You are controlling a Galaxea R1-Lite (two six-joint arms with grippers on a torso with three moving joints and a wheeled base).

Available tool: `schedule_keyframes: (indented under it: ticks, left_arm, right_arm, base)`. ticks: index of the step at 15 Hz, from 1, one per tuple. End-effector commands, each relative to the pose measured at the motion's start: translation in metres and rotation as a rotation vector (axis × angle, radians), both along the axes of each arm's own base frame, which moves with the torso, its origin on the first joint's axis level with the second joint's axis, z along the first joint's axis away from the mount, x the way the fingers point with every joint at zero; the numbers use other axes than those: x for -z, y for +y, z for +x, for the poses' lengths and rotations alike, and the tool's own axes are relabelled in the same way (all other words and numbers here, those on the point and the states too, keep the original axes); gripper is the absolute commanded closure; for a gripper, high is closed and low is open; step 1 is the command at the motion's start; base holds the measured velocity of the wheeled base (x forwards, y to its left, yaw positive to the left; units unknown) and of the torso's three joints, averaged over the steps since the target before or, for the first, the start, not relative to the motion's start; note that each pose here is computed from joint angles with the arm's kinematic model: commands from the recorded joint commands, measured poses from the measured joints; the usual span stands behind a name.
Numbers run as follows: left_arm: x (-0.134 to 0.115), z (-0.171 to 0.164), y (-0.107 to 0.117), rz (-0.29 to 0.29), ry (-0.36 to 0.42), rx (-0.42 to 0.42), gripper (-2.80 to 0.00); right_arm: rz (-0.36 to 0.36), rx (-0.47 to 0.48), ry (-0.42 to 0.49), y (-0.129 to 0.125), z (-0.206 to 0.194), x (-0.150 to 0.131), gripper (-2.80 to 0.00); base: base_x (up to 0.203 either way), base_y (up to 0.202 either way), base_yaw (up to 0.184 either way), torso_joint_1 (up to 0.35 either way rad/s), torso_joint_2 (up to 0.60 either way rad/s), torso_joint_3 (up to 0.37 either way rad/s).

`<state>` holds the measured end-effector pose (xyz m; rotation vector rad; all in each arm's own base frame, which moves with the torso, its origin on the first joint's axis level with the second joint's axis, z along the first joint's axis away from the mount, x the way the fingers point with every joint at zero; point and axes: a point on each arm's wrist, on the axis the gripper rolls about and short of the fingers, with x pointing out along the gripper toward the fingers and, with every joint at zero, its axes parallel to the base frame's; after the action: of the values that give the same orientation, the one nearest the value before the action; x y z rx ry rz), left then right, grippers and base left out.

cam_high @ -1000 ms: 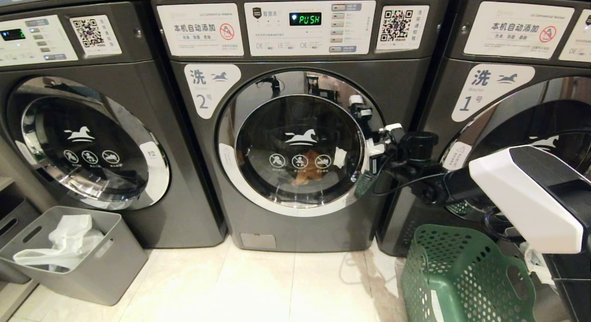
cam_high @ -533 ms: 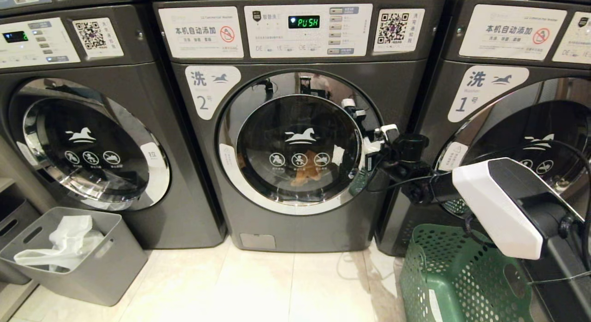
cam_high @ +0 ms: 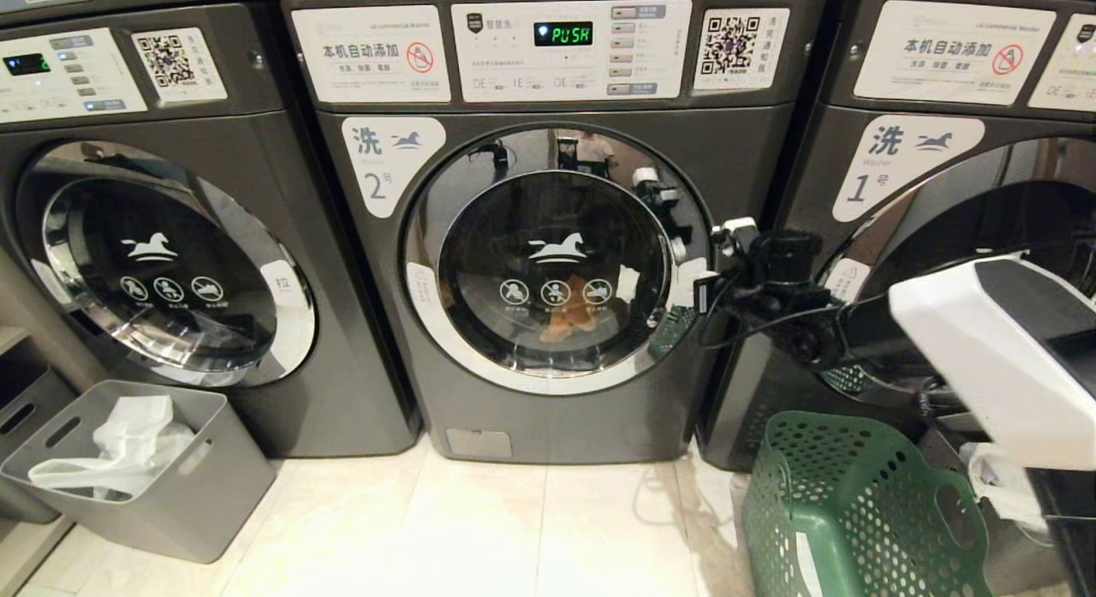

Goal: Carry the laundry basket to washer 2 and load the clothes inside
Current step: Press the washing machine door tightly with the right hand, then press the washing machine switch

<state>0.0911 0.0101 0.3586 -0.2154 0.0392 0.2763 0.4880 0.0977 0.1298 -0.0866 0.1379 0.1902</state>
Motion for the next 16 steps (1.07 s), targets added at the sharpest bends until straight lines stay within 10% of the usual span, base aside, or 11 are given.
schedule_keyframes:
  ticks: [1,7,13,16]
  left_arm:
    - [0.000,-0.007,0.000,-0.001,-0.008,0.002,0.00]
    - [0.049,-0.039,-0.009,0.052,0.094,0.290,0.00]
    - [0.196,-0.073,-0.016,0.073,0.407,0.565,0.00]
    - [0.246,-0.093,-0.016,0.096,0.400,0.572,0.00]
  right_arm:
    - [0.020,-0.020,-0.085,-0.003,-0.055,-0.086,0.00]
    - [-0.033,-0.073,0.177,-0.037,-0.267,-0.071,0.00]
    - [-0.049,-0.111,0.184,-0.082,-0.433,0.008,0.00]
    - [-0.090,-0.151,0.280,-0.093,-0.476,0.039,0.00]
  base:
    - [0.000,0.000,0.000,0.000,0.00,0.000]
    - [0.000,0.000,0.000,0.000,0.00,0.000]
    - [0.000,0.000,0.000,0.000,0.00,0.000]
    - [0.000,0.000,0.000,0.000,0.00,0.000]
